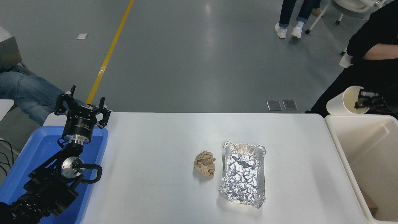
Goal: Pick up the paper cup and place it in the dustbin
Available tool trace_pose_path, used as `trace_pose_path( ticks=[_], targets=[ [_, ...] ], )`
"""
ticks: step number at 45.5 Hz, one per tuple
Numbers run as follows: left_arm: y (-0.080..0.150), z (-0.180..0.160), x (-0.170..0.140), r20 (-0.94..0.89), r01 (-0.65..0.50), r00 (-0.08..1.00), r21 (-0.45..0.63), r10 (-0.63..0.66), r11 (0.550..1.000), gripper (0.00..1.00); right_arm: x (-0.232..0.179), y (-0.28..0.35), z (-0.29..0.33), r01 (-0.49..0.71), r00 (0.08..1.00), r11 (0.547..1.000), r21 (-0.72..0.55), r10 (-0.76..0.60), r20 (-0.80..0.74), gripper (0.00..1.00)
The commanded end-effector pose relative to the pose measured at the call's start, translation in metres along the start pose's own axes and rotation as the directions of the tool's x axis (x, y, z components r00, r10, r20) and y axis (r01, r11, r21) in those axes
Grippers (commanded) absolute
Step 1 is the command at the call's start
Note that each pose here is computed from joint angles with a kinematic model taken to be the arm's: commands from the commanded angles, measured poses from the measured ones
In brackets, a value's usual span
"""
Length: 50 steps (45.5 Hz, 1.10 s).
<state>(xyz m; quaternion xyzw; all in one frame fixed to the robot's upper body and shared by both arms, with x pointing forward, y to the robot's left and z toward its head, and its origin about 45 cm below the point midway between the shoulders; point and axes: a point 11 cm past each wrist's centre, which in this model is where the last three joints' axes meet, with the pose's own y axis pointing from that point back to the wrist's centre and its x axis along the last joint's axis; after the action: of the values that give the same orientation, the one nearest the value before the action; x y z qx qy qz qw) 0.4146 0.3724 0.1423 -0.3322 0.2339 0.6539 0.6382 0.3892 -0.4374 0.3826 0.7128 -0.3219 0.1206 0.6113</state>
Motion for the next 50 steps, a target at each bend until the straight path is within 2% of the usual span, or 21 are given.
trace_pose_path(
  ticks=[1,15,21,27,39,50],
  targets=[
    [0.0,0.0,0.0,0.0,0.0,1.0,0.0,0.0,1.0,0.99,0.022,0.037,-0.019,-0.033,0.999,0.997,0.064,0.034,-0.004,0.0],
    [0.0,0.0,0.0,0.0,0.0,1.0,0.0,0.0,1.0,0.99,0.022,0.032,0.002,-0.054,0.998,0.998,0.02,0.053,0.02,0.0],
    [0.0,0.0,0.0,0.0,0.0,1.0,0.0,0.0,1.0,0.99,0.027,0.021,0.045,-0.103,0.99,0.992,-0.074,0.11,0.087,0.0],
    [0.0,0.0,0.0,0.0,0.0,1.0,0.0,0.0,1.0,0.99,0.025,0.005,0.109,-0.181,0.968,0.958,-0.222,0.213,0.134,0.0],
    [0.0,0.0,0.0,0.0,0.0,1.0,0.0,0.0,1.0,0.99,-0.025,-0.045,0.205,-0.254,0.863,0.871,-0.421,0.401,0.308,0.0],
    [0.0,0.0,0.0,0.0,0.0,1.0,0.0,0.0,1.0,0.99,-0.093,-0.09,0.235,-0.248,0.79,0.824,-0.51,0.477,0.386,0.0]
  ],
)
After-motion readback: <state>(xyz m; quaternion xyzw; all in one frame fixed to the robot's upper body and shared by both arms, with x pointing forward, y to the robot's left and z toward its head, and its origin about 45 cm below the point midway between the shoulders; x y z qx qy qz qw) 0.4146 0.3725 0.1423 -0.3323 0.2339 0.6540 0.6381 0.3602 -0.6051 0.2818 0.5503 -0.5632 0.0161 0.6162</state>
